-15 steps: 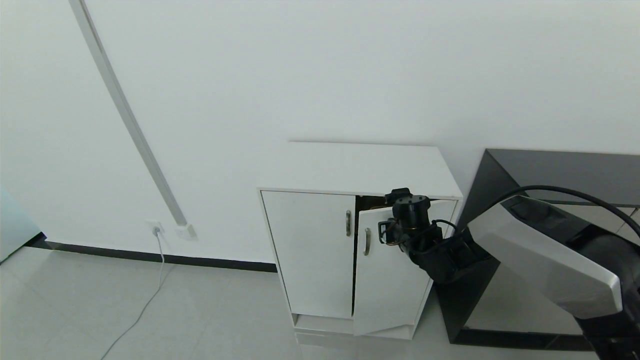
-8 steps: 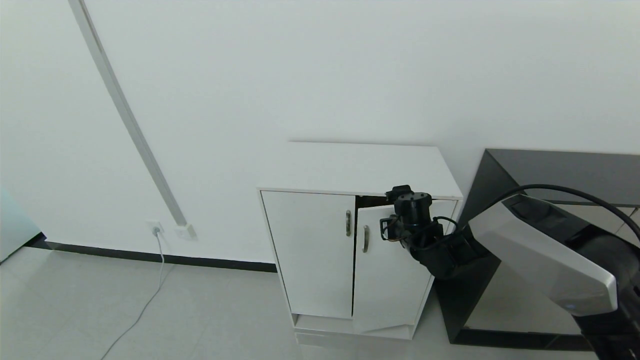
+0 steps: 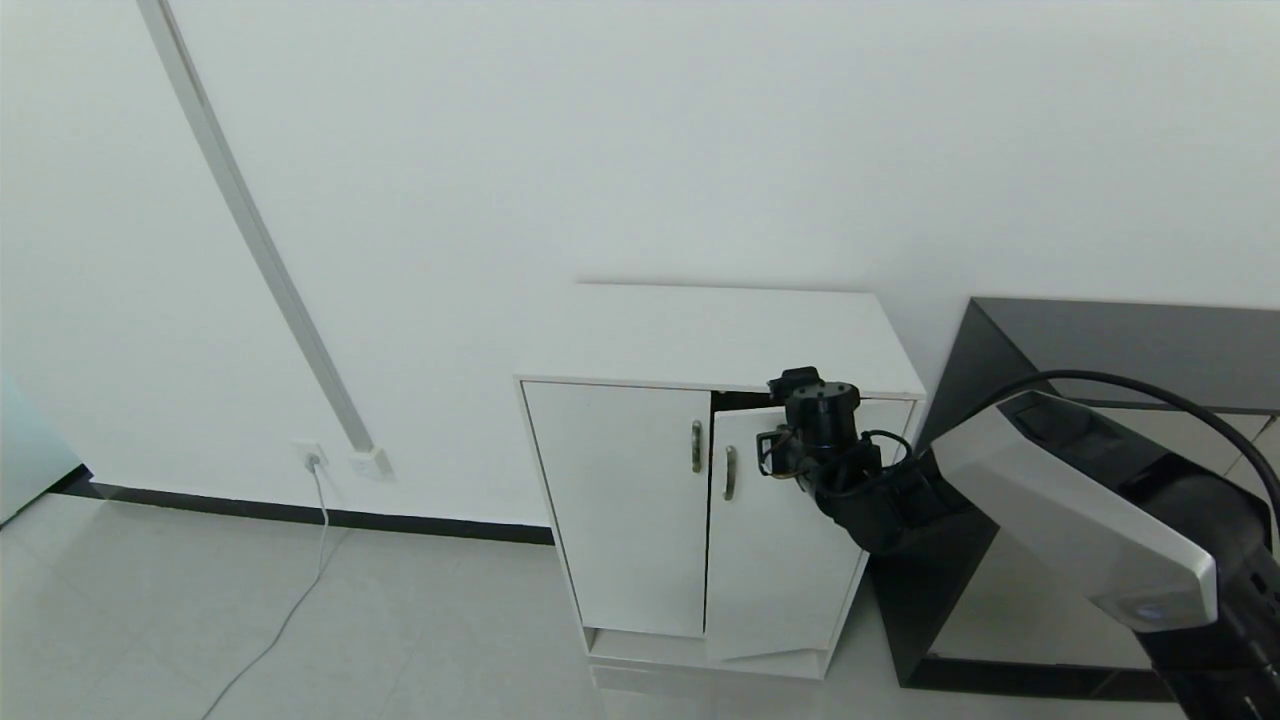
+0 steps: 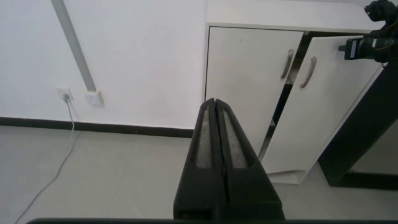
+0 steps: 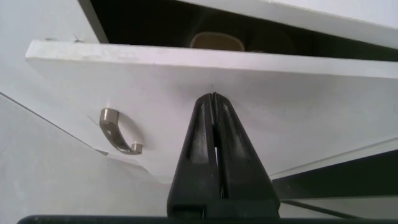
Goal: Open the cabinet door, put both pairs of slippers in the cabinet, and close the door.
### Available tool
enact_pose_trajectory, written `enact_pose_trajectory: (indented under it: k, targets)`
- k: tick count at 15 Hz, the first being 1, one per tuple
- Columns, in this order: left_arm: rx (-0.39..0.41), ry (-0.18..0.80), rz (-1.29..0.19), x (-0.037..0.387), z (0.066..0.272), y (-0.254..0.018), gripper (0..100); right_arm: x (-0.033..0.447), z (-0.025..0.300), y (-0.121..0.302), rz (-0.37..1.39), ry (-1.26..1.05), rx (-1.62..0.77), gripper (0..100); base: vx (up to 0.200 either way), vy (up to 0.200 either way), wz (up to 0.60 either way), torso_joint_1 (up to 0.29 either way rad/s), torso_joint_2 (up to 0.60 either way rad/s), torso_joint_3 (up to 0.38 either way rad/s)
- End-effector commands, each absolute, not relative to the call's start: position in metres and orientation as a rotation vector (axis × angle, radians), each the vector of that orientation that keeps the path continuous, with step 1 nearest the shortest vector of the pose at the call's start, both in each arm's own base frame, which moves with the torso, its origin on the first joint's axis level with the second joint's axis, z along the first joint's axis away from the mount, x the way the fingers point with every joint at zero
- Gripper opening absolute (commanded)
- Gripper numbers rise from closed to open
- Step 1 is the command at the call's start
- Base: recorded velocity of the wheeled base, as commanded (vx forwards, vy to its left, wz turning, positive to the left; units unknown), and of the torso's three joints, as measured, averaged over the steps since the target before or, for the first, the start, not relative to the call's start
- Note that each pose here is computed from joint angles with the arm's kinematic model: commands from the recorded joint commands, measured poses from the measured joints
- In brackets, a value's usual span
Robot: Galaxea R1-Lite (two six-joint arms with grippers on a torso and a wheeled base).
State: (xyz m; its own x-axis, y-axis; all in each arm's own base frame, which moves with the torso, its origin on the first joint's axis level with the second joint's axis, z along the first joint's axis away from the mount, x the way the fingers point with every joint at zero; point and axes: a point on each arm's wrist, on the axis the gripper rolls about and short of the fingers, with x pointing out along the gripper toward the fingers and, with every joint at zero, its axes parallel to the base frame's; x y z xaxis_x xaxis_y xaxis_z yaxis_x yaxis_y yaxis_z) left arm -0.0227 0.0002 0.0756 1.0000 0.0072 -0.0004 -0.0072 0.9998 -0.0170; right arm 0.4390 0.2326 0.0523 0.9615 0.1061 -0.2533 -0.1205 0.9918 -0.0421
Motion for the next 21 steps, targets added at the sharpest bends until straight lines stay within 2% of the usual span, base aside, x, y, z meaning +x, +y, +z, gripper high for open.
enact_pose_trajectory:
  k: [1,12,21]
  targets:
    - [-0.017,0.001,0.008,-0.023,0.076,0.0,0,0.441,0.051,0.234,0.114,0.253,-0.058,0,0.0,0.0,0.0,0.0,0.0,0.0]
    - [-0.017,0.0,0.008,-0.023,0.076,0.0,0,0.468,0.05,0.232,0.089,0.239,-0.048,0,0.0,0.0,0.0,0.0,0.0,0.0]
    - [-0.018,0.001,0.008,-0.023,0.076,0.0,0,0.47,0.051,0.232,0.088,0.237,-0.054,0,0.0,0.0,0.0,0.0,0.0,0.0]
